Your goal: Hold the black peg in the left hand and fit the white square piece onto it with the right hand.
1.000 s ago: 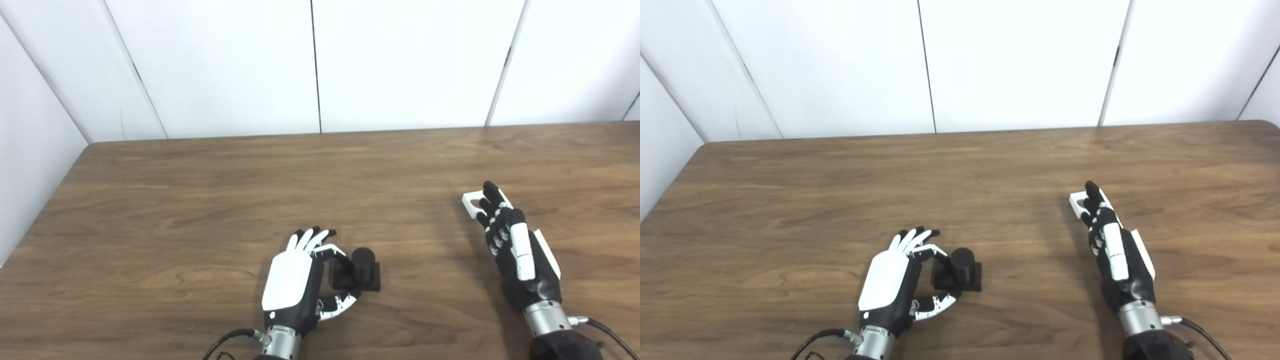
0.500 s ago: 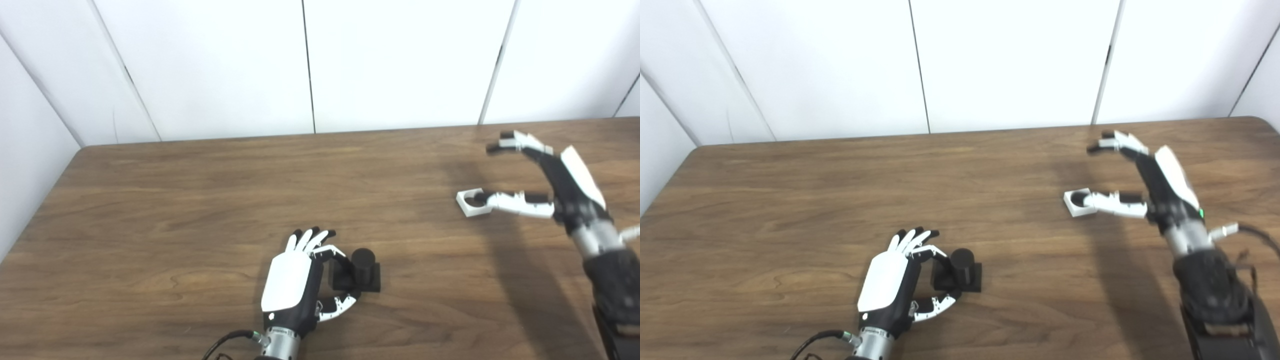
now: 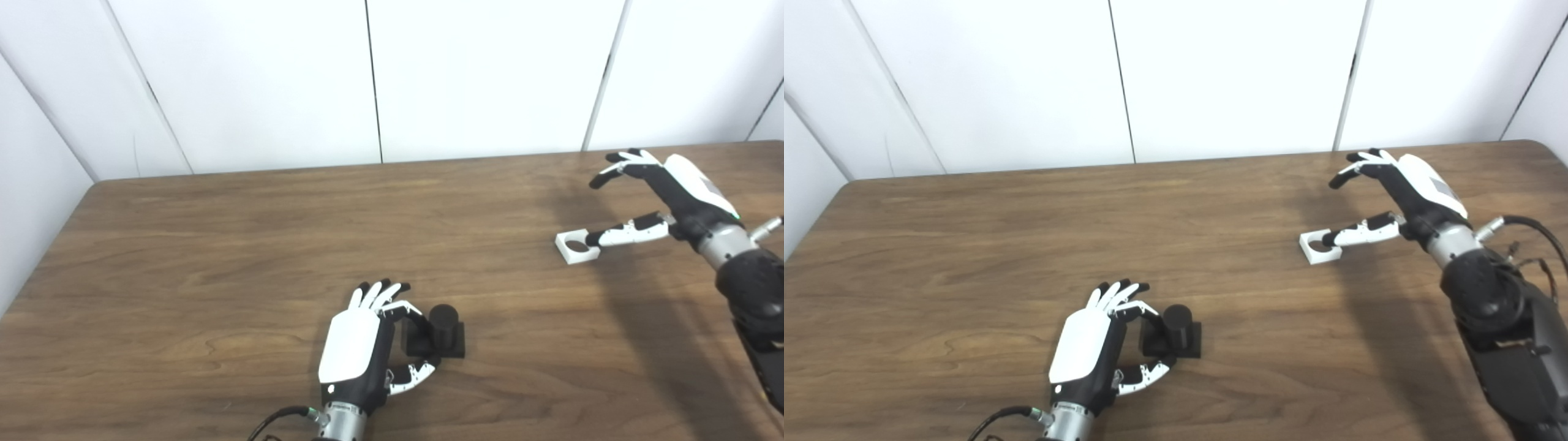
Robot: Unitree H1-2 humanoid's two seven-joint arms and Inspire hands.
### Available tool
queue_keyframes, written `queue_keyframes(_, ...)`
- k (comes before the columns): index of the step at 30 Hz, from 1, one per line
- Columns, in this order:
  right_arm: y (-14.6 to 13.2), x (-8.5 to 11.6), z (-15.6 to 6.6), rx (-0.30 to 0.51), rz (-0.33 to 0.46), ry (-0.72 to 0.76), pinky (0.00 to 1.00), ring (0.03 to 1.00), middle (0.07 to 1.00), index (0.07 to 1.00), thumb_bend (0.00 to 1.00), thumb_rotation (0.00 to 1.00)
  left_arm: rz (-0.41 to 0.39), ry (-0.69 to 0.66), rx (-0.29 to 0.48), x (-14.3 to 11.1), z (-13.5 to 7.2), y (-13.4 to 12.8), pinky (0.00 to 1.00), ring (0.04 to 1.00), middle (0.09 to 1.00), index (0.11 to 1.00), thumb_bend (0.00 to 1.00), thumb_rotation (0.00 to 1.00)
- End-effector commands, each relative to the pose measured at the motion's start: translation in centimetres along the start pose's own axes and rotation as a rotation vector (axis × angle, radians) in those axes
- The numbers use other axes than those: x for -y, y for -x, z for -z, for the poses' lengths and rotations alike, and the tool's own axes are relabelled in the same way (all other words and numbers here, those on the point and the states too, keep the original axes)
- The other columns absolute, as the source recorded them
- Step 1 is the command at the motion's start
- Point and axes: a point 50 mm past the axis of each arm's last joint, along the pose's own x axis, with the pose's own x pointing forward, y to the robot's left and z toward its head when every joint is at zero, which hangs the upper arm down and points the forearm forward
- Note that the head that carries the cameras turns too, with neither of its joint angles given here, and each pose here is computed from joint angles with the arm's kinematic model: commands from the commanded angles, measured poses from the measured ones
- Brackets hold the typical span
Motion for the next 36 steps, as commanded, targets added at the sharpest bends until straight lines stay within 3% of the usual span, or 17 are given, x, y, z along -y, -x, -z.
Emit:
queue_keyframes(1, -1.4, 2.1, -0.4, 0.005, 0.017, 0.059, 0.96, 0.982, 0.904, 0.642, 0.94, 0.22, 0.074, 0.009, -0.045, 2.1, 0.1, 1.6, 1.0, 0.945, 0.878, 0.492, 0.51, 0.08)
queue_keyframes(11, -3.3, 1.2, 0.6, -0.034, -0.044, 0.092, 0.95, 0.981, 0.903, 0.617, 0.94, 0.27, 0.073, 0.011, -0.042, 2.1, 0.1, 1.5, 0.99, 0.945, 0.876, 0.492, 0.52, 0.08)
queue_keyframes(16, -3.8, 0.5, 0.7, -0.044, -0.095, 0.14, 1.0, 0.999, 0.922, 0.632, 0.92, 0.26, 0.075, 0.011, -0.044, 2.2, 0.0, 1.4, 1.0, 0.947, 0.879, 0.492, 0.52, 0.08)
queue_keyframes(27, -5.1, 0.0, -0.3, -0.018, -0.177, 0.239, 1.0, 1.0, 0.937, 0.642, 0.92, 0.22, 0.073, 0.008, -0.047, 2.1, 0.0, 1.3, 0.98, 0.939, 0.879, 0.492, 0.52, 0.08)
queue_keyframes(36, -5.6, -0.7, -0.5, 0.0, -0.211, 0.282, 1.0, 1.0, 0.933, 0.64, 0.93, 0.24, 0.07, 0.01, -0.051, 2.2, 0.0, 1.1, 0.99, 0.944, 0.881, 0.492, 0.51, 0.08)
